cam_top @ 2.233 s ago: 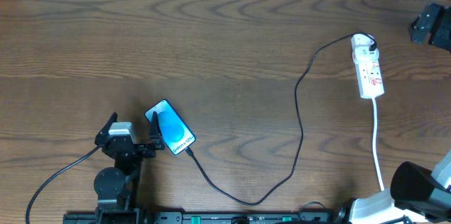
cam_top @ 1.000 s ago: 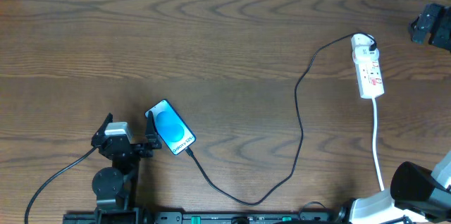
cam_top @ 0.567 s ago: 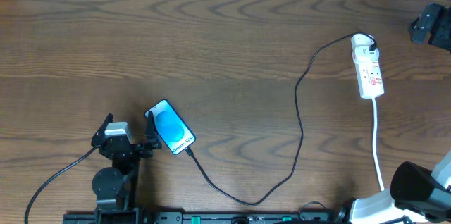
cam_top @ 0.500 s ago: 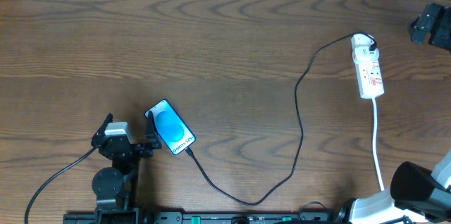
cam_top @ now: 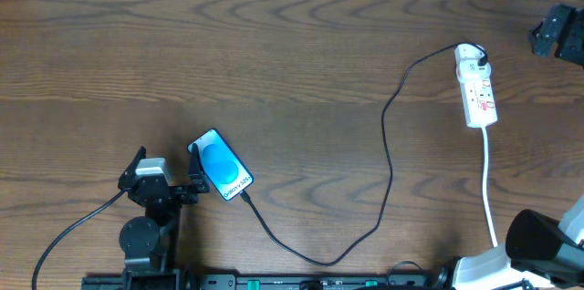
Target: Plug charger to phone and switch on socket
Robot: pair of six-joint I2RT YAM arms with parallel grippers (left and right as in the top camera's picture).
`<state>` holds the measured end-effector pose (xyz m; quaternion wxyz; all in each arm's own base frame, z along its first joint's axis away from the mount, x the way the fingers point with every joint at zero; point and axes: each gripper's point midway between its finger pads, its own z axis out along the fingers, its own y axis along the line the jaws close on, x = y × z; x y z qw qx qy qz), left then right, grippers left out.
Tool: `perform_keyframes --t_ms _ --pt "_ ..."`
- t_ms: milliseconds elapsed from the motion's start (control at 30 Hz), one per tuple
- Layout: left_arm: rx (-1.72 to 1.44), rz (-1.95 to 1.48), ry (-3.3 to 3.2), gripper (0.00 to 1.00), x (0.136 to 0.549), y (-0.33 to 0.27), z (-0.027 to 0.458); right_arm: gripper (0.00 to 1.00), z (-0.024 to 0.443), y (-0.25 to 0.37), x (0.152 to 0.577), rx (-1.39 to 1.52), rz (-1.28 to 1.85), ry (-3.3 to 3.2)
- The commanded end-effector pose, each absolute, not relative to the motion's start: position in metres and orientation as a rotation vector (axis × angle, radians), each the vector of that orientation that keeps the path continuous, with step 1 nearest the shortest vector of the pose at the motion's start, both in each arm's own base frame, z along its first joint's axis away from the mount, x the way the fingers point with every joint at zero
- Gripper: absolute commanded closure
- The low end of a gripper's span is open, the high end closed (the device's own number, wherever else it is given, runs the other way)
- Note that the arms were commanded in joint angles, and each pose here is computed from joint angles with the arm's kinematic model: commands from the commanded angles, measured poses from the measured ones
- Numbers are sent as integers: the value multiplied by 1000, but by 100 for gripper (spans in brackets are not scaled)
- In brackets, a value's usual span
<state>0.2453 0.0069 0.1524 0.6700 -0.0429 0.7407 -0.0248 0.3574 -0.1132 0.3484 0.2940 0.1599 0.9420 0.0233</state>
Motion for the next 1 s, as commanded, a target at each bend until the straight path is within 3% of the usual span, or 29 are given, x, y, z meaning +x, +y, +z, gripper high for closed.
perform_keyframes --t_ms 0,967 --pt "-85 -71 1717 2 244 4 138 1 352 -112 356 419 60 2500" --pt "-85 -70 1717 2 244 4 138 1 364 -122 371 404 8 2418"
